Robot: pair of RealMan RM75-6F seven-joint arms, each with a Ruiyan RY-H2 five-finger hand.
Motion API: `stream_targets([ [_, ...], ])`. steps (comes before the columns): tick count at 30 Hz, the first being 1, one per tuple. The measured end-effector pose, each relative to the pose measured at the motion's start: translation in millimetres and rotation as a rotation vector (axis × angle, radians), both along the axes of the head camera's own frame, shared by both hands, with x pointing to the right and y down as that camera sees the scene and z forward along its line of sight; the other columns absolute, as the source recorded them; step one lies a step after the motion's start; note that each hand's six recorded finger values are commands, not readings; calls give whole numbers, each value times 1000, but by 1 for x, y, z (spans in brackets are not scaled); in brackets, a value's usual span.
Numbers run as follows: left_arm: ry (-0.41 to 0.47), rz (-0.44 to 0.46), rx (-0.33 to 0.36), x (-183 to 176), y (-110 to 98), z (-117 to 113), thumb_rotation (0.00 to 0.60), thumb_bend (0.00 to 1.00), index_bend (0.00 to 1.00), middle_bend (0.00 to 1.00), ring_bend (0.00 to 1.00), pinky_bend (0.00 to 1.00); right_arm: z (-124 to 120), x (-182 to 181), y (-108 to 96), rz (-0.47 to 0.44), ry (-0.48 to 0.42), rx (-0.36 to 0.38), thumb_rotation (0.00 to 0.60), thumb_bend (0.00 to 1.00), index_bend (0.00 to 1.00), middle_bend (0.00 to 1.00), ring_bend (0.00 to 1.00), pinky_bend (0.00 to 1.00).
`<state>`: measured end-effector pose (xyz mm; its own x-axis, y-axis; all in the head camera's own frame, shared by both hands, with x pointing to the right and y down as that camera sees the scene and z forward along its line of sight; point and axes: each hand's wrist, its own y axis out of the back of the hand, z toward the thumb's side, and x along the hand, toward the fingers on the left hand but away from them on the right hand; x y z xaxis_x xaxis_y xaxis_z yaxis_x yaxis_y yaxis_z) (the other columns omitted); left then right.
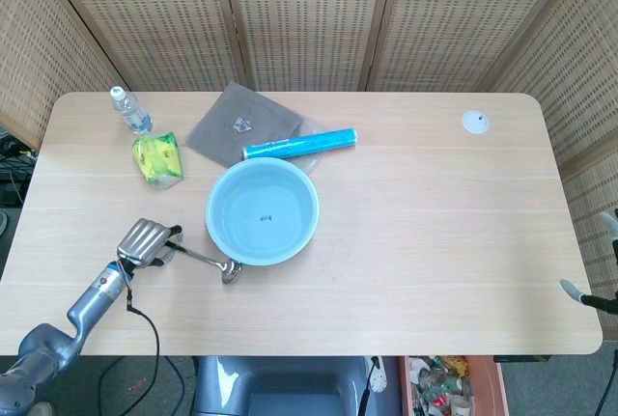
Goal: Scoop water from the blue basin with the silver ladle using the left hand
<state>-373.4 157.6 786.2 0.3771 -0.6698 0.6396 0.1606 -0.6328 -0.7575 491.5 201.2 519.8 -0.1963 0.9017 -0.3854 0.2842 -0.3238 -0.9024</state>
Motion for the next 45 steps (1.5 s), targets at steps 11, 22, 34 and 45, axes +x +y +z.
stream_targets([
  [11, 23, -27, 21, -1, 0, -2, 600, 378, 726, 995, 1000, 1000, -1, -1, -1, -8, -14, 1, 600, 0, 0, 0, 0, 0],
  [22, 69, 21, 62, -9, -4, -25, 600, 379, 791, 995, 1000, 1000, -2, -4, -1, -16, -20, -1, 600, 0, 0, 0, 0, 0],
  [34, 105, 109, 141, -9, -2, -61, 600, 383, 841, 995, 1000, 1000, -2, -5, -1, -18, -25, -4, 600, 0, 0, 0, 0, 0],
  [45, 150, 155, 147, 18, 6, -89, 600, 414, 854, 994, 1000, 1000, -2, -3, -2, -12, -28, -3, 600, 0, 0, 0, 0, 0],
])
